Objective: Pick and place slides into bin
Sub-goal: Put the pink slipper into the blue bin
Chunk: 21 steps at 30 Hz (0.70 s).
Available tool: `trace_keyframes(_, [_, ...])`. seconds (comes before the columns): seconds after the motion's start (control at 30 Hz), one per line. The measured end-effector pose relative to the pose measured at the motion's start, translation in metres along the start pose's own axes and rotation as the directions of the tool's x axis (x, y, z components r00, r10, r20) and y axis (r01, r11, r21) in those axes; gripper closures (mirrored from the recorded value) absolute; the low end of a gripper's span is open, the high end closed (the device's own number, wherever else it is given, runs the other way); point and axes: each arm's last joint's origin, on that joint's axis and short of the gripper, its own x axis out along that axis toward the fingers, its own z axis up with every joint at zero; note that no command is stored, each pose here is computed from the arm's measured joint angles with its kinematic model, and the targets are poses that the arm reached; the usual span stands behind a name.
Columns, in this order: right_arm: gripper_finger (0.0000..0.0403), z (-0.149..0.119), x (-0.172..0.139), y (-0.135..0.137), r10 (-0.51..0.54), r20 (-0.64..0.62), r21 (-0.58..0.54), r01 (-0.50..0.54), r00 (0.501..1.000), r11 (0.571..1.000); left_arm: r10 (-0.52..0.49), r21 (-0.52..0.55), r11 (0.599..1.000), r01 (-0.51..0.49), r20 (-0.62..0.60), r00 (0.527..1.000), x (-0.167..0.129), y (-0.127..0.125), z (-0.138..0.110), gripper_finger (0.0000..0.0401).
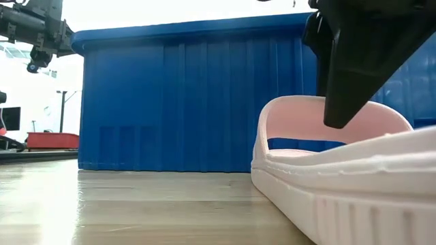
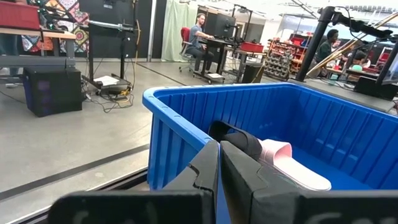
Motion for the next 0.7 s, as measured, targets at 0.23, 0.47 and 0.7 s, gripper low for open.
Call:
trace_keyframes(0.23, [0.0240,-0.0024,-0.0001,-0.0030,-0.033,-0.020,0.026,0.033,0.999,0.999,0.000,0.000,1.000,0.000,0.000,1.000,0.0000,0.0000,0.0000,0.0399])
trace_keyframes(0.47, [0.0336,-0.0012,0.0007,-0.0055,-0.040,-0.031,0.118,0.044,0.999,0.992,0.001,0.001,1.000,-0.001,0.000,1.000,0.0001,0.0000,-0.0001,0.0399])
trace_keyframes(0.7, [0.0389,-0.0001,-0.0050,-0.0074,-0.034,-0.024,0.073,0.036,0.999,0.997,0.002,0.003,1.000,-0.002,-0.003,1.000,0.0006,-0.0001,-0.0012,0.0399])
